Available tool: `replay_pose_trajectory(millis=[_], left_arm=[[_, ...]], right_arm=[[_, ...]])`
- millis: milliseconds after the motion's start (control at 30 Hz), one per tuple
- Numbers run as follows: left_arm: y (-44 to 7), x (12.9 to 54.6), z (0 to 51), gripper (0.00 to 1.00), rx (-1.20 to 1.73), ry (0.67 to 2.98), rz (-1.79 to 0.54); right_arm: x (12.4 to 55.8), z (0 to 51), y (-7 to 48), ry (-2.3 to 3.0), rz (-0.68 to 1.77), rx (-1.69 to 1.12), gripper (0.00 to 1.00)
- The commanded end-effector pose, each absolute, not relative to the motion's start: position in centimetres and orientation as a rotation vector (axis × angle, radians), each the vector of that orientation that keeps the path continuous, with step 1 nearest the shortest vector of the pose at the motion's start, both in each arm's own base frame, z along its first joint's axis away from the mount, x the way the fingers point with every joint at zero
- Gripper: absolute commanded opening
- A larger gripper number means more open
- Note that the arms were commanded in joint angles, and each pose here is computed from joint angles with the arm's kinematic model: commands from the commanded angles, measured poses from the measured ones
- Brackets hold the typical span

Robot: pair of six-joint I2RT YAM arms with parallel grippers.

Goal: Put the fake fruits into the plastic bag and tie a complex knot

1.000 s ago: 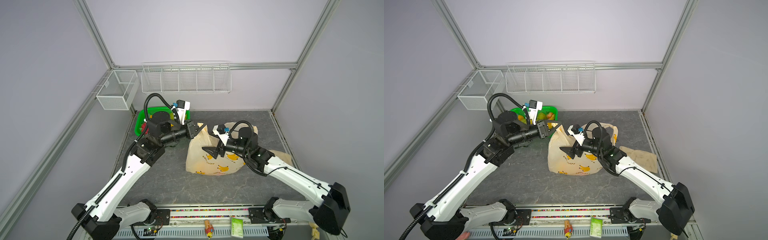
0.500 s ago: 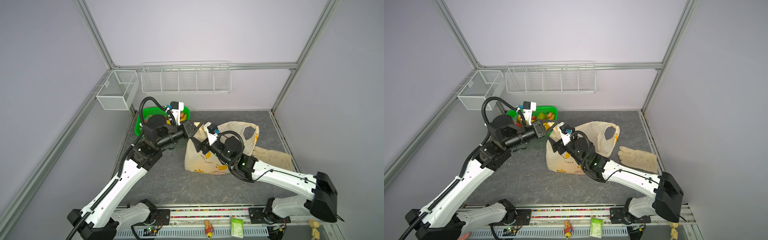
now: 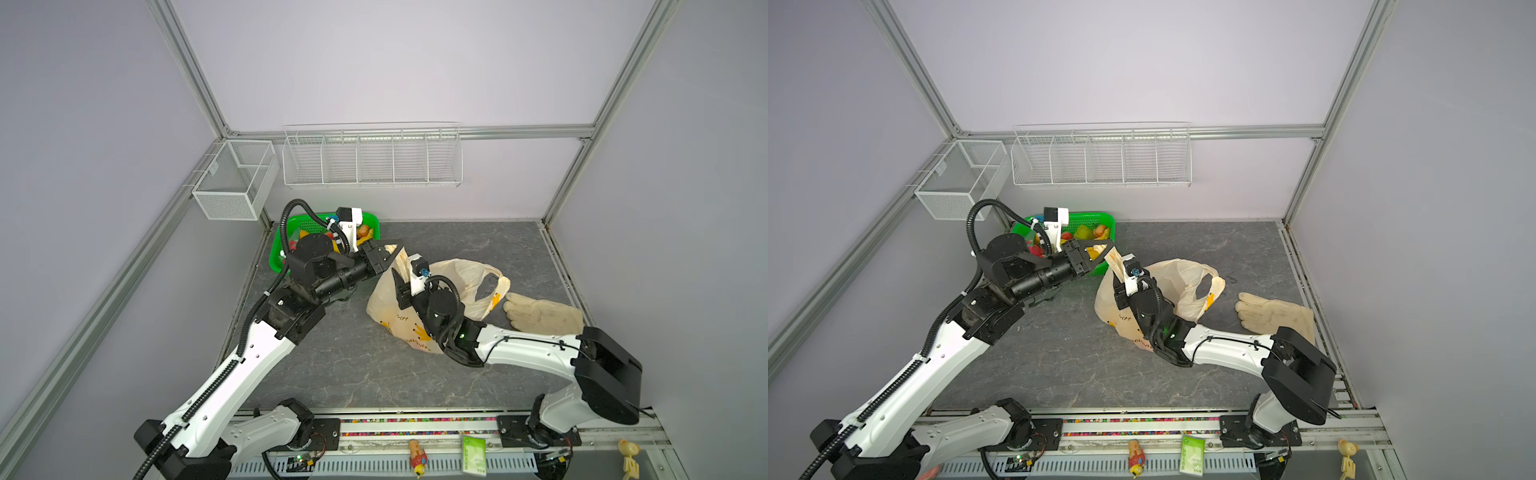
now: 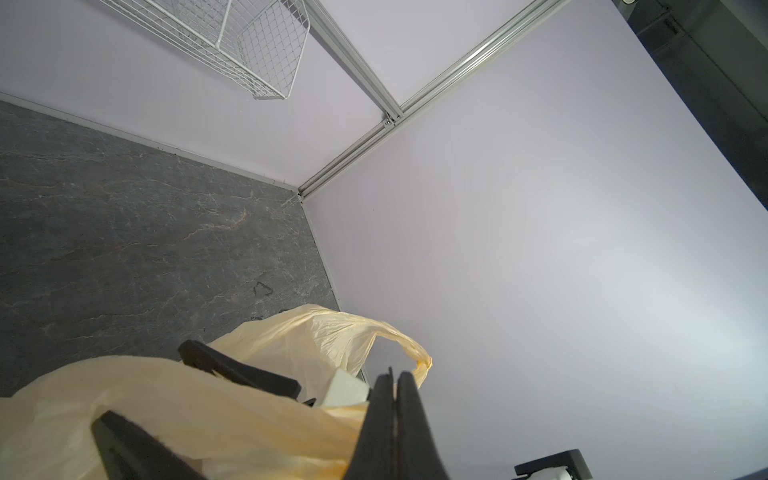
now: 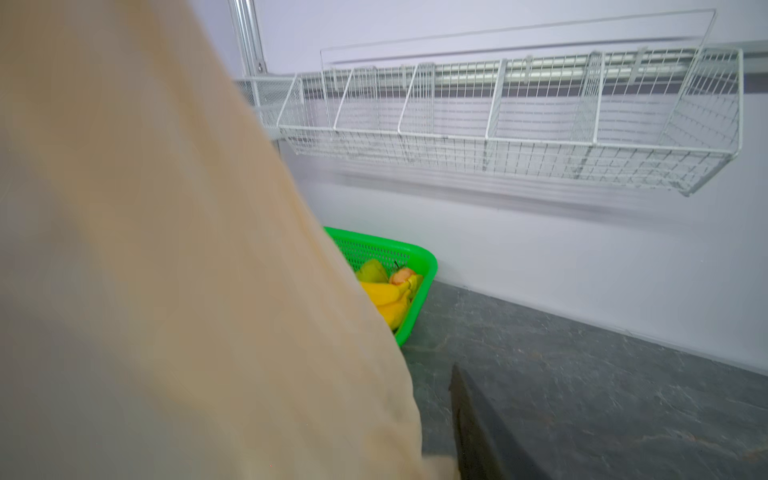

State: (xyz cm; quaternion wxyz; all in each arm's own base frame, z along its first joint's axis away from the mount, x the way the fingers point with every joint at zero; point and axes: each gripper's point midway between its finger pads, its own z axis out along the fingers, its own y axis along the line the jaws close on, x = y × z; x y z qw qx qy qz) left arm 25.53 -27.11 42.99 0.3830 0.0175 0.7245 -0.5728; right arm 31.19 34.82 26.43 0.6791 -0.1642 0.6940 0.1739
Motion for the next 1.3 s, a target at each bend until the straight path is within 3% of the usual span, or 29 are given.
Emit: replay_pose_trajectory(millis=[0, 133, 367, 500, 600, 800, 933, 1067, 1267], left_arm=[[-26.8, 25.2, 46.1, 0.00, 0.052, 1.747, -1.502], [-27.1, 25.3, 46.1, 0.00, 0.098, 1.755, -1.466], [-27.9, 24.9, 45.6, 0.00, 0.335, 1.744, -1.321], [-28.6, 24.9, 44.5, 0.00, 0.448, 1.746, -1.268], [-28.8, 25.6, 43.1, 0.00, 0.435, 1.791, -1.238], [-28.9, 25.8, 42.7, 0.00, 0.379, 1.816, -1.283], [-28.6, 25.8, 42.9, 0.00, 0.321, 1.842, -1.302], [-28.2, 25.8, 42.9, 0.00, 0.254, 1.862, -1.323], [-27.5, 25.7, 43.2, 0.00, 0.143, 1.861, -1.376]], right_arm=[[31.1, 24.9, 33.7, 1.585, 0.401, -0.421, 0.41], [29.8, 25.5, 34.1, 1.556, 0.484, -0.623, 0.21], [25.9, 24.1, 33.4, 1.602, 0.672, -1.124, 0.18], [25.8, 24.2, 32.3, 1.635, 0.718, -1.181, 0.19], [26.5, 24.7, 32.1, 1.651, 0.705, -1.114, 0.26], [27.2, 27.5, 32.2, 1.629, 0.700, -0.922, 0.67], [27.1, 30.0, 32.5, 1.584, 0.664, -0.820, 0.89], [27.0, 32.6, 32.9, 1.538, 0.616, -0.703, 0.96], [28.6, 35.2, 32.3, 1.506, 0.502, -0.380, 0.95]])
